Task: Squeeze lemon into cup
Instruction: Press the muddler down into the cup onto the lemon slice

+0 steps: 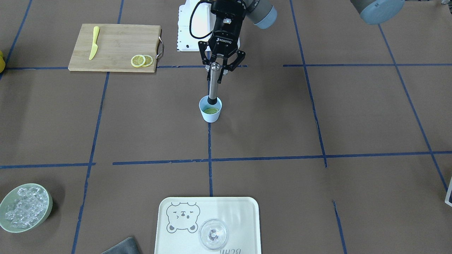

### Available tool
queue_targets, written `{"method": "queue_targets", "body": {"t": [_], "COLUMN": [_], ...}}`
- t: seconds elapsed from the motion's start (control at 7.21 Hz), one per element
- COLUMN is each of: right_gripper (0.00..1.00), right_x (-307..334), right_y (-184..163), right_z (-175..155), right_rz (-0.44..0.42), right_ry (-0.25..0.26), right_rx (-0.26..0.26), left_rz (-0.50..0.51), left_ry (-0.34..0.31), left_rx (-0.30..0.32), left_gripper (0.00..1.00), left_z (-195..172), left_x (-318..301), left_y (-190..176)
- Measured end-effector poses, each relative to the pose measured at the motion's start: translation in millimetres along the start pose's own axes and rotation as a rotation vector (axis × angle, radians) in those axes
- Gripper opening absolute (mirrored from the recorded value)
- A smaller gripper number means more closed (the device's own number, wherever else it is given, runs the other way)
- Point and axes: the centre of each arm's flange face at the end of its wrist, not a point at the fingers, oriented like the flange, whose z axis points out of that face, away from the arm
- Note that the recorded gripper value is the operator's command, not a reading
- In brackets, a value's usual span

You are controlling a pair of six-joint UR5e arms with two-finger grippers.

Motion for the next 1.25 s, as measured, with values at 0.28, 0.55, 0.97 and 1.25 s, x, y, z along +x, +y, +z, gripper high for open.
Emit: {"method": "queue_targets", "body": {"t": [0.28, 0.55, 0.97, 1.25], "right_gripper": [1.0, 1.0, 1.0, 1.0], "right_x": [0.4, 1.0, 1.5, 1.2], "right_y": [0.1, 0.7, 1.0, 0.6], "right_z": [-0.2, 0.3, 0.8, 0.5], "right_rz": [0.0, 0.002, 0.003, 0.003], "right_ry": [0.001, 0.001, 0.001, 0.001], "right_rx": [0.001, -0.001, -0.002, -0.001], "left_rz": [0.014, 0.021, 0.025, 0.029], "left_ry": [-0.006, -0.006, -0.007, -0.006], "left_rx": [-0.007, -0.014, -0.019, -0.024], "left_gripper": [0.0, 0.0, 0.0, 0.0], "left_z": [7.5, 11.0, 18.2, 19.7], "left_x": [-0.5, -0.9, -1.0, -1.3], "left_y": [17.9, 30.3, 51.7, 59.5]}}
